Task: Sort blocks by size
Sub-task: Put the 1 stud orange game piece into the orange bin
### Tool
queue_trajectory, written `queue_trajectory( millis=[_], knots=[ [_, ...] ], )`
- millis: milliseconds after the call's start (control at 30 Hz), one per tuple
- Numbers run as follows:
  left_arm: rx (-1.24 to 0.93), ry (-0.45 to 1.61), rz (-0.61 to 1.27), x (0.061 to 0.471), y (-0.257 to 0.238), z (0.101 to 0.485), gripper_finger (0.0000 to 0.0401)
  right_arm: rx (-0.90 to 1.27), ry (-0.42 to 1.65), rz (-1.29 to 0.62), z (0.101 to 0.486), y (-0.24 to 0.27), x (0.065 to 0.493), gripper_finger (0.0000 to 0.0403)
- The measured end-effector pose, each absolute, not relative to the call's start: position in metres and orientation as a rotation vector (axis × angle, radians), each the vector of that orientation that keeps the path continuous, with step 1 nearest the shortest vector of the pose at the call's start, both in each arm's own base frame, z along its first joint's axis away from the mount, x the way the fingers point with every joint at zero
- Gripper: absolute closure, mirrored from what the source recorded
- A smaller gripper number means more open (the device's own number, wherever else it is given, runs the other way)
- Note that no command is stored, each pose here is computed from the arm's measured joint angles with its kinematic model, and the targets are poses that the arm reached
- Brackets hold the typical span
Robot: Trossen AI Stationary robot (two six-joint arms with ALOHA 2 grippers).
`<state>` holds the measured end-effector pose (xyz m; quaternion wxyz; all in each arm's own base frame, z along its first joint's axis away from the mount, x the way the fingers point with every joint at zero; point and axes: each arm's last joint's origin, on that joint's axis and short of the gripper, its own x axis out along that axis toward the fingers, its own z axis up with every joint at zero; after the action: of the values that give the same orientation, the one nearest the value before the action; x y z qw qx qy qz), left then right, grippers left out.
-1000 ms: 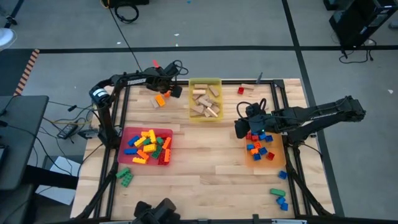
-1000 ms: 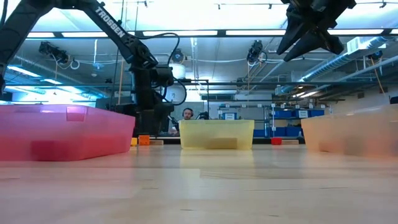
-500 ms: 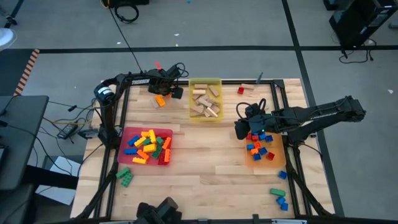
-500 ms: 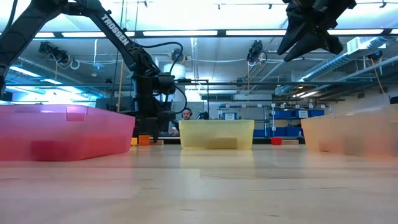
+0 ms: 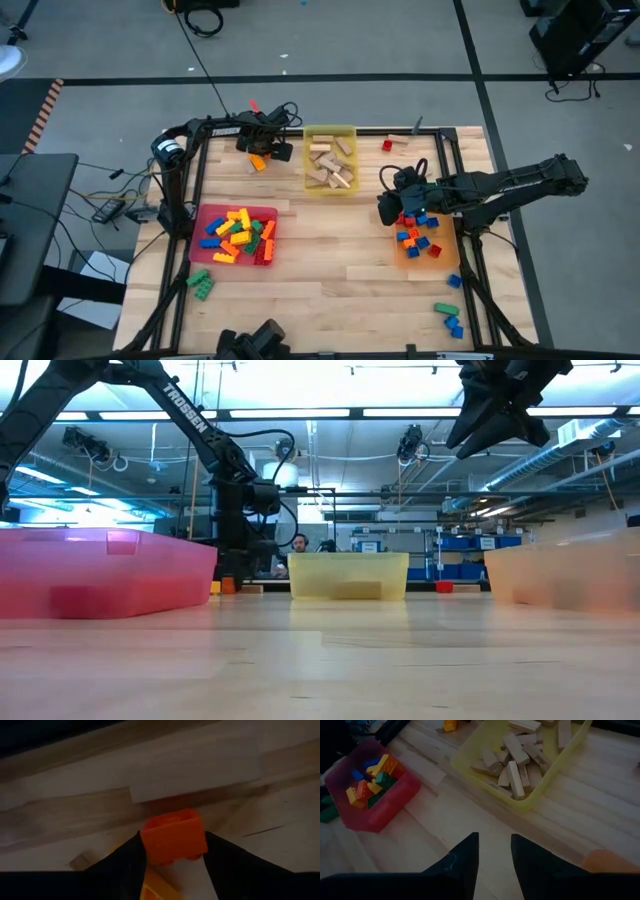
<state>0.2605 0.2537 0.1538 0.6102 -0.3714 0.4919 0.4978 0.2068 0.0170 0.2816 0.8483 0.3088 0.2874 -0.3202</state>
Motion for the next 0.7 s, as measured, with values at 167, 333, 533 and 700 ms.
queue_trajectory(
  millis=[167, 333, 533, 700],
  knots=[
    [-0.857, 1.141, 1.148, 0.2602, 0.2534, 0.1537, 0.0232, 0.633, 0.612, -0.668, 0.2816, 0.0170, 0.2068, 0.0275],
    [-0.856, 1.141, 1.147, 0.2604, 0.2532, 0.1537, 0.0239, 0.618, 0.617, -0.662, 0.2816, 0.0170, 0.2068, 0.0275],
    [-0.856, 1.120, 1.148, 0.2617, 0.2544, 0.1541, 0.0233, 0.625, 0.634, -0.640, 0.2813, 0.0177, 0.2069, 0.0275],
    [-0.865, 1.080, 1.154, 0.2638, 0.2563, 0.1548, 0.0231, 0.626, 0.635, -0.638, 0.2813, 0.0178, 0.2069, 0.0275]
  ],
)
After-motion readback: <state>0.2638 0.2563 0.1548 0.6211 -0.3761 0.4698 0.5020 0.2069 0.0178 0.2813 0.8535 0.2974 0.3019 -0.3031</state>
